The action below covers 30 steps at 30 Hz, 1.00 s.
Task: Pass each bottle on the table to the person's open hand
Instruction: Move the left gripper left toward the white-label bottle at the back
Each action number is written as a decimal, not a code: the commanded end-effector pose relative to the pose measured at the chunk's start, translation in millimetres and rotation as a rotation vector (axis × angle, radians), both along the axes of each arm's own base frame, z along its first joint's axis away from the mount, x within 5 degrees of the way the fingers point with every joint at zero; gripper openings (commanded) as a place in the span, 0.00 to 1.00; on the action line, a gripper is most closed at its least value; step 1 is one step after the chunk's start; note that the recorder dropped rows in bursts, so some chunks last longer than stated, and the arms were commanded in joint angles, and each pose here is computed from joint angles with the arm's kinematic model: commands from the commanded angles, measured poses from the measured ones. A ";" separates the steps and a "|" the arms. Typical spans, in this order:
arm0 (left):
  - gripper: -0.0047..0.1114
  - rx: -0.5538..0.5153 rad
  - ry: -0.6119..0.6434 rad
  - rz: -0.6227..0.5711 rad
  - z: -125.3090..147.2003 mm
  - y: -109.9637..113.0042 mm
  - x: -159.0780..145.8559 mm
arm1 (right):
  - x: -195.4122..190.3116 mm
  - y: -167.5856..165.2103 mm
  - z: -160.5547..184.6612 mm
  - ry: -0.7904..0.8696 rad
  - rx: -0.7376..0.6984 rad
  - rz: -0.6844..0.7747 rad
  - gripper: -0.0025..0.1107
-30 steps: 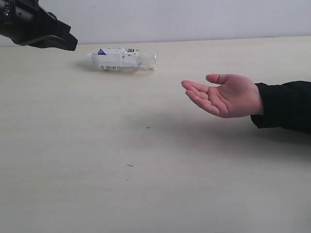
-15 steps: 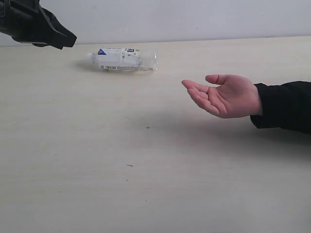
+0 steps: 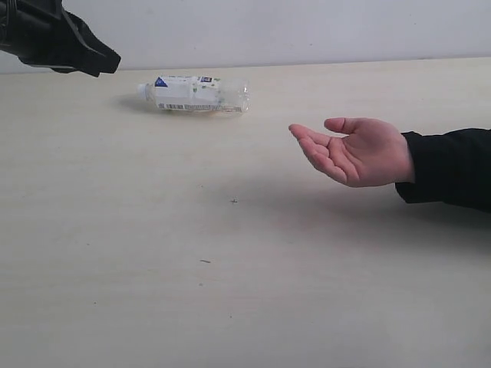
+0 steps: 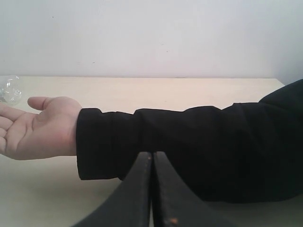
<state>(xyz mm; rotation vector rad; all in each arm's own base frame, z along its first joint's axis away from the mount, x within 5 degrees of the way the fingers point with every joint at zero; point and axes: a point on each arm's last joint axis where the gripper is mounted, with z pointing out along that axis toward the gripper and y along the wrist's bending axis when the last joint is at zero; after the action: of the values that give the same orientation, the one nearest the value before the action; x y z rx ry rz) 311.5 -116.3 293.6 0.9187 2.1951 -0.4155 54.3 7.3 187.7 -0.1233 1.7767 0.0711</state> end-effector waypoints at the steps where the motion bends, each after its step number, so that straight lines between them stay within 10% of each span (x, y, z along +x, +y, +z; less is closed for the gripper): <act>1: 0.04 -0.017 0.012 0.010 -1.5 0.9 -3.4 | 0.0 -0.3 -0.3 -0.013 -0.004 -0.004 0.02; 30: 0.04 0.029 -0.183 0.068 -11.1 28.6 -75.1 | 1.6 -1.0 11.6 -0.144 0.010 -0.014 0.02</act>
<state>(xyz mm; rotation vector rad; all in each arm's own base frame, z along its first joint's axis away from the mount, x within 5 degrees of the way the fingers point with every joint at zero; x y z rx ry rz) 231.8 -91.2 278.3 0.8315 2.1441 -0.3563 56.1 6.6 199.3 -0.1074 1.6489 0.0664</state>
